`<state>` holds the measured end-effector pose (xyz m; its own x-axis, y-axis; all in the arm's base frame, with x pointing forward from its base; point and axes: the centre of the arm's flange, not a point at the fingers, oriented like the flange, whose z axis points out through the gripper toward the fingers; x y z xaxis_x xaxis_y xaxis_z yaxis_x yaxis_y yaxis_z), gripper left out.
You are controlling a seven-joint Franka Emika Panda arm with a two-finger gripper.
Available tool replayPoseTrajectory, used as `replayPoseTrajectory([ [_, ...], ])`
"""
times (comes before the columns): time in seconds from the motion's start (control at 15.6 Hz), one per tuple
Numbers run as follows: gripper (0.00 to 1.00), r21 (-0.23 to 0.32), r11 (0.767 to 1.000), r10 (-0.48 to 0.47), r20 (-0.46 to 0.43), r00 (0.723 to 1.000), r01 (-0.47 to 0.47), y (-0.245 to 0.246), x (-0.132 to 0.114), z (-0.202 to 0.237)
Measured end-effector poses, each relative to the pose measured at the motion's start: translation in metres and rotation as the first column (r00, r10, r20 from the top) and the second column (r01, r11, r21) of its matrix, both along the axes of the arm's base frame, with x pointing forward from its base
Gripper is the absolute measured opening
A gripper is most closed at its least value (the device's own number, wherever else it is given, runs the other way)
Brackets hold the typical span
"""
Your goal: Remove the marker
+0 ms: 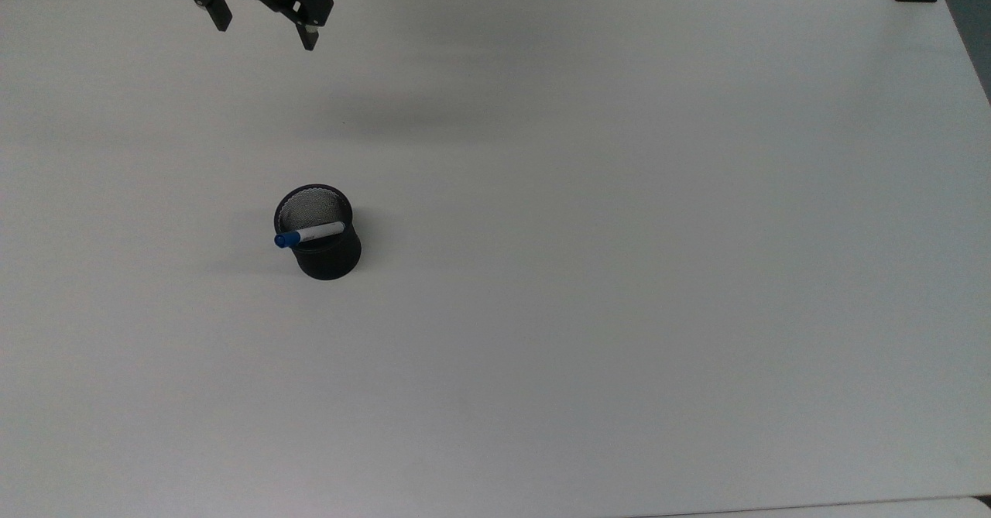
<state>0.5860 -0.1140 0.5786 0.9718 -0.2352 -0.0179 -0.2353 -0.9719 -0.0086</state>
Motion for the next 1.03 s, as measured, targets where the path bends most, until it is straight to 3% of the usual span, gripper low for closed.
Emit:
replayPoseTrajectory([
  [1.03,1.00,0.001,1.000,0.002,0.003,1.000,-0.002,-0.011,-0.006,0.007],
])
